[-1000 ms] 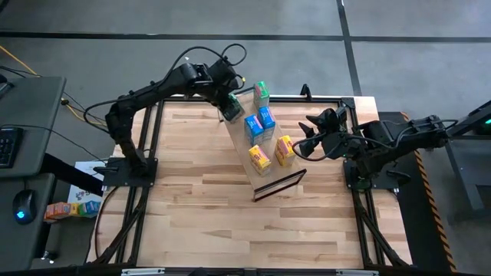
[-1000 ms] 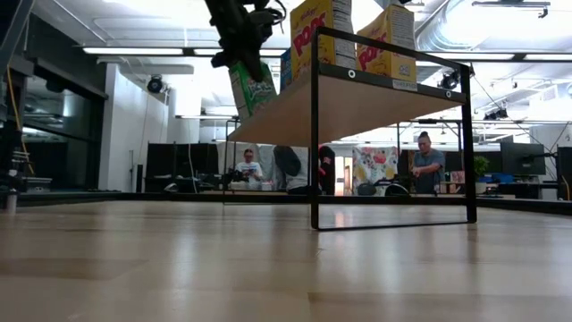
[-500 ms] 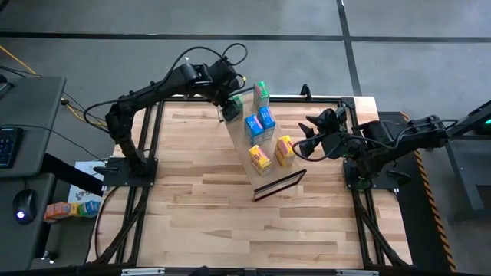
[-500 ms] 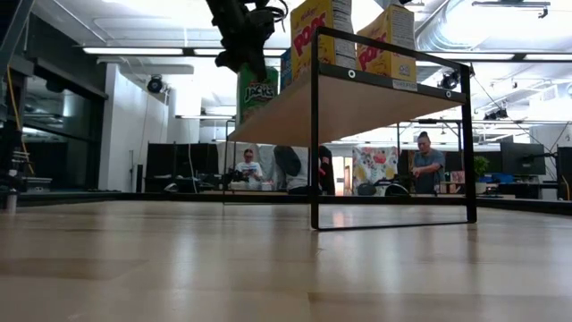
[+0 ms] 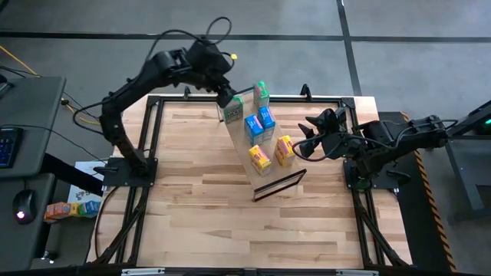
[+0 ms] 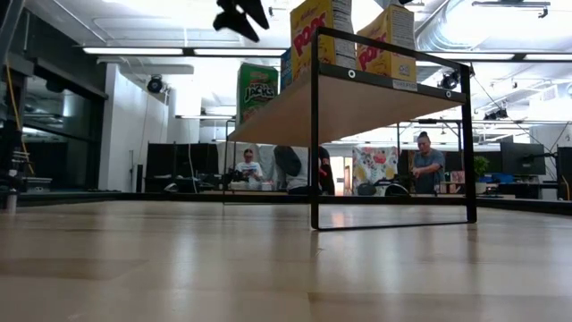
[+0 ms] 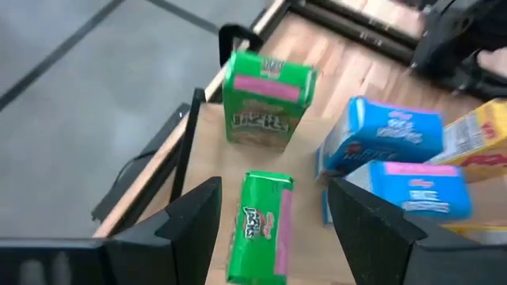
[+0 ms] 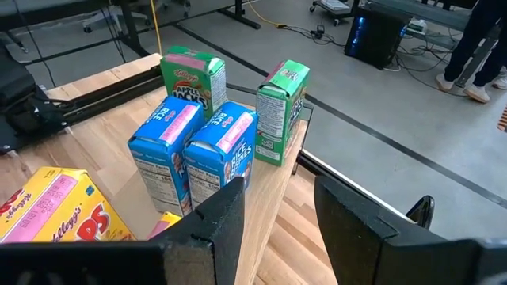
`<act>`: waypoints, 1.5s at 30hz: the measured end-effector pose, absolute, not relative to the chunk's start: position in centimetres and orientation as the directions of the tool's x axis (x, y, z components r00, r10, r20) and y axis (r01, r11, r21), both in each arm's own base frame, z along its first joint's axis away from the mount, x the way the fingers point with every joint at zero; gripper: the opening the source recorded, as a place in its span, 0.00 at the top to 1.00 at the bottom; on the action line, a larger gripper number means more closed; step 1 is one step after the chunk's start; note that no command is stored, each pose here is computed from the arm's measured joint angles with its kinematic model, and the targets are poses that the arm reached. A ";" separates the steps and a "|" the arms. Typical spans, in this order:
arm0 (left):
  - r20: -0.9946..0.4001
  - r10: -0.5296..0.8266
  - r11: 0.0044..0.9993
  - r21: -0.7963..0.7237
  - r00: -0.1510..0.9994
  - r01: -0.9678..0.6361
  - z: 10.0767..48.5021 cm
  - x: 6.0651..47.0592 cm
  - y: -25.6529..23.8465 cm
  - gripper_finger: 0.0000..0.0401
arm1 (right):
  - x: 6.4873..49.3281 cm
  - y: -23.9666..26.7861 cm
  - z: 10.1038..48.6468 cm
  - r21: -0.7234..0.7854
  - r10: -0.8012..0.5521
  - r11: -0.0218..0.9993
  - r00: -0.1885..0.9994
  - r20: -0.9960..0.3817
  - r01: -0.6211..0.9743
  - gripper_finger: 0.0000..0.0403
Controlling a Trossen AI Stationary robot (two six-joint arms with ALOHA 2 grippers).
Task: Stack cereal on shelf
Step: Put the green cereal box on the shelf aligned with the other green cereal box
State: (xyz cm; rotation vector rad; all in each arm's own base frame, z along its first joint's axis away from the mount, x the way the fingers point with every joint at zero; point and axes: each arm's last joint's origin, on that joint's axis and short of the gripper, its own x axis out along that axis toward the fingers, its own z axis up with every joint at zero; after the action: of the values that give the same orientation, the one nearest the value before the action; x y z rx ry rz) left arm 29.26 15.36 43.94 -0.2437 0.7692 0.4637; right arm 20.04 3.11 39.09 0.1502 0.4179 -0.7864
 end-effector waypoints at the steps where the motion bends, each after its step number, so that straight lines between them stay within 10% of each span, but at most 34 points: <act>1: -0.707 0.317 0.873 -0.043 0.633 -0.485 44.3 28.9 15.2 0.44 | 20.0 3.1 39.1 -0.023 -0.654 0.701 0.630 -0.419 0.713 0.64; 6: -0.711 0.412 0.857 0.091 0.569 -0.507 43.5 27.0 14.5 0.53 | 20.0 3.1 39.1 -0.019 -0.647 0.706 0.634 -0.424 0.708 0.64; 15: -0.461 0.628 0.756 0.169 0.627 -0.633 36.5 22.3 14.3 0.97 | 20.0 3.1 39.1 -0.001 -0.642 0.704 0.636 -0.428 0.710 0.64; 25: -0.430 0.586 0.784 0.086 0.687 -0.615 28.1 21.7 15.7 1.00 | 20.0 3.1 39.1 0.005 -0.642 0.702 0.636 -0.428 0.712 0.64; 45: -0.454 0.472 0.852 0.014 0.756 -0.523 26.8 23.0 13.4 1.00 | 20.0 3.1 39.1 -0.011 -0.661 0.691 0.626 -0.413 0.723 0.64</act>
State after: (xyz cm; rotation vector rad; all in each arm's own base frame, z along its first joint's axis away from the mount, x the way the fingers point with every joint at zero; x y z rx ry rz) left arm 23.02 13.43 26.85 -0.1164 0.4635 0.5438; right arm 20.01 3.08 39.11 0.1615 0.4072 -0.7979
